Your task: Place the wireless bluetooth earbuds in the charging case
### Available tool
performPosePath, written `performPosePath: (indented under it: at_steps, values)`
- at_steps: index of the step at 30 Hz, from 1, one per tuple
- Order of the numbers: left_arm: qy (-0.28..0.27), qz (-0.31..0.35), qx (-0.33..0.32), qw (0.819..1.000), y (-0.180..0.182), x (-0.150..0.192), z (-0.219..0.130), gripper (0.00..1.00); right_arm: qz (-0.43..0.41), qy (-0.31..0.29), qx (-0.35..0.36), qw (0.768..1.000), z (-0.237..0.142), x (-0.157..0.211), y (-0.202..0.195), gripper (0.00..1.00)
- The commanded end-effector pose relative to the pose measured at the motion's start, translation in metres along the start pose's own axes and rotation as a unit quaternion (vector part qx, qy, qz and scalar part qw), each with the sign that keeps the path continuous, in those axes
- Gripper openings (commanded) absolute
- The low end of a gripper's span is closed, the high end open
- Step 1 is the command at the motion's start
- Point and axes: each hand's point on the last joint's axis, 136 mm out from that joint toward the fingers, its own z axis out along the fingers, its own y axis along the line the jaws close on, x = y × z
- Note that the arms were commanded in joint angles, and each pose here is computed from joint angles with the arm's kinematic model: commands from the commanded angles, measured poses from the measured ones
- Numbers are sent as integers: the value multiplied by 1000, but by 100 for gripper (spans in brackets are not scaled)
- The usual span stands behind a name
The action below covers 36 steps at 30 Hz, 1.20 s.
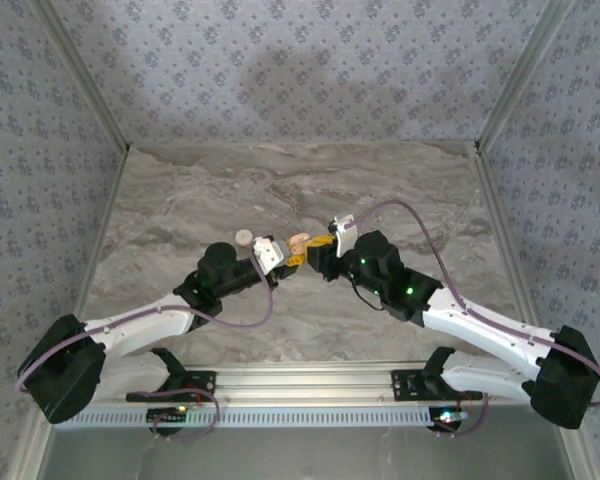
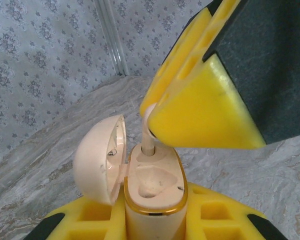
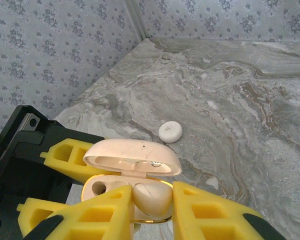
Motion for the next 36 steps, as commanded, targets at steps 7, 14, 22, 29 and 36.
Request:
performPosePath:
  at_steps: [7,14,22,29,36]
  values:
    - [-74,28,-14,997,7,-49,-5,13,-1,28,-13,1000,3,10,8,30]
    - [-69,28,-14,997,7,-46,-5,13,0,12,-18,1000,-2,-1,11,40]
    - [-63,26,-16,998,7,-42,-5,13,12,-16,-38,999,-18,-20,15,53]
    - [-55,26,-13,998,5,-37,-4,13,51,-21,-65,996,-36,-25,13,54]
    - [-53,24,-14,998,5,-36,-5,13,104,1,-74,992,-37,-19,-1,43]
